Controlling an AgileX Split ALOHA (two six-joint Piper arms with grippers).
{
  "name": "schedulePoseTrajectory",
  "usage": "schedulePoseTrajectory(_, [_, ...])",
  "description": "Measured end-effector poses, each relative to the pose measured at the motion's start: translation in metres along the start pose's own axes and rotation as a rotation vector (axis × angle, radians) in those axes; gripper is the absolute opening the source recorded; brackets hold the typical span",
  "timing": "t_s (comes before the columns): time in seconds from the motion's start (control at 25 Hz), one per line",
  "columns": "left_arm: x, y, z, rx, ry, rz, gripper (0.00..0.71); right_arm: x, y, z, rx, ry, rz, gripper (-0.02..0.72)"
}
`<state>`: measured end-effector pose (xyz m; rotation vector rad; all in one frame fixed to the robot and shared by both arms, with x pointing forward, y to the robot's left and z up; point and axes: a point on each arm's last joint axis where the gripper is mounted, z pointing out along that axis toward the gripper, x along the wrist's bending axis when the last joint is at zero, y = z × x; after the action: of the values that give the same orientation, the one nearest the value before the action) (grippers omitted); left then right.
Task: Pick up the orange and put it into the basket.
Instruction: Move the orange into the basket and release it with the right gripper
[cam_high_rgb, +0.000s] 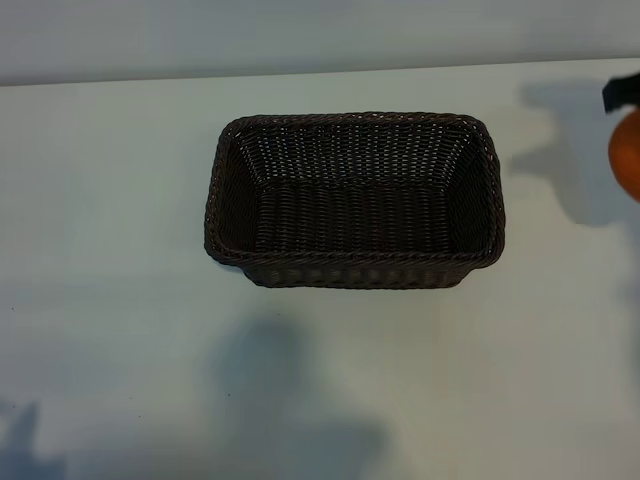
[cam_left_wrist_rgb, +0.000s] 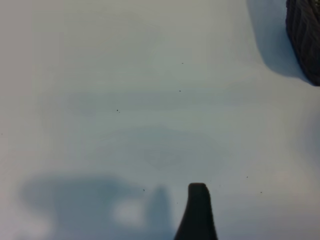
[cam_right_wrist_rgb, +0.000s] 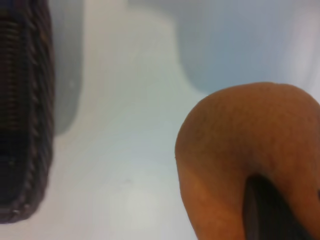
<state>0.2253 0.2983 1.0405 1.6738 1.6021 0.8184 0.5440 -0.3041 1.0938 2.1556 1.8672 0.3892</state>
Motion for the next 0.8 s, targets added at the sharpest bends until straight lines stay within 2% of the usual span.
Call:
schedulePoseTrajectory(0.2, [0.0, 0.0, 0.0, 0.0, 0.0, 0.0, 0.594, 0.009, 0.009, -0.016, -0.044, 0.077, -0.001, 0.084])
schedulePoseTrajectory(0.32, [0.0, 0.0, 0.0, 0.0, 0.0, 0.0, 0.594, 0.022, 0.008, -0.017, -0.037, 0.102, -0.039, 0.084])
schedulePoseTrajectory(0.8, [0.0, 0.0, 0.0, 0.0, 0.0, 0.0, 0.594, 0.128, 0.014, 0.006, 0.02, 0.206, -0.293, 0.084])
